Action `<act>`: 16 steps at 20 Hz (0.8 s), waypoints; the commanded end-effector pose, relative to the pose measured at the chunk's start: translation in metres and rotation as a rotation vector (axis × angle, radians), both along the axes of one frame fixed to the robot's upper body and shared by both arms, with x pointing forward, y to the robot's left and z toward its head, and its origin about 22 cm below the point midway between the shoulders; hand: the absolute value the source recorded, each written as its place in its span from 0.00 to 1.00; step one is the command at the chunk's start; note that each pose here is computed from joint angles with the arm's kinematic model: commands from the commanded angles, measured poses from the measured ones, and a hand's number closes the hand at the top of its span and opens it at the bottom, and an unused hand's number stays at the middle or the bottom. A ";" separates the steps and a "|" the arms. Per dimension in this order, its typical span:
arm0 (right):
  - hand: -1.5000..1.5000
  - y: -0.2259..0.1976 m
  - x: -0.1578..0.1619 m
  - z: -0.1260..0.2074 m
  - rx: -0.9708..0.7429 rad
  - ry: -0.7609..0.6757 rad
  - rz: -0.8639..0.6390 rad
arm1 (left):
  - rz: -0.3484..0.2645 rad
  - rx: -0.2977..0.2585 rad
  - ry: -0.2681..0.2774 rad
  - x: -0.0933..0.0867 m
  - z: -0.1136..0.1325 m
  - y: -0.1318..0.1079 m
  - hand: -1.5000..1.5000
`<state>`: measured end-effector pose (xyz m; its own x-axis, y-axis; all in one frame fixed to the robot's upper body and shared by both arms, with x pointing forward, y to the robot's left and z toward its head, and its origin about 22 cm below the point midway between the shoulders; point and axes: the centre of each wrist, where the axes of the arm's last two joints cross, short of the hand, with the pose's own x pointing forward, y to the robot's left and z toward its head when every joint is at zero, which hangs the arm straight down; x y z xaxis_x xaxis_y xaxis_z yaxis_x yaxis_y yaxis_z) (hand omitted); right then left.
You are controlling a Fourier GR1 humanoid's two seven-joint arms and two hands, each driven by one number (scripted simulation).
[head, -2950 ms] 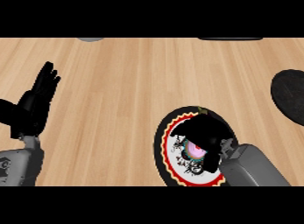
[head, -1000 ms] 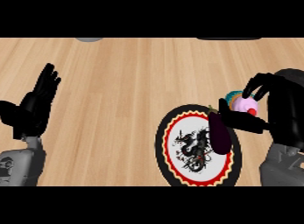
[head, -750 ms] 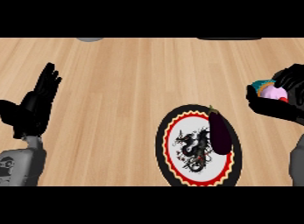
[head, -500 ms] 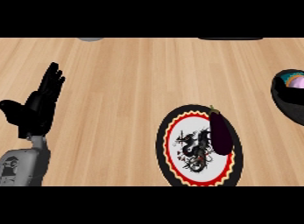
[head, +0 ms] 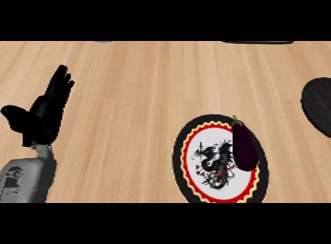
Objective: Pick the cupcake from the plate and place it in the pan
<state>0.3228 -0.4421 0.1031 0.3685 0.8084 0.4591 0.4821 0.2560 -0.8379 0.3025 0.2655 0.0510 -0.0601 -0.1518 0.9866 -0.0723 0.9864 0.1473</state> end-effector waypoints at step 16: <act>0.00 -0.045 -0.007 -0.080 0.456 0.132 0.088 | -0.037 0.004 -0.008 0.003 0.006 -0.007 0.50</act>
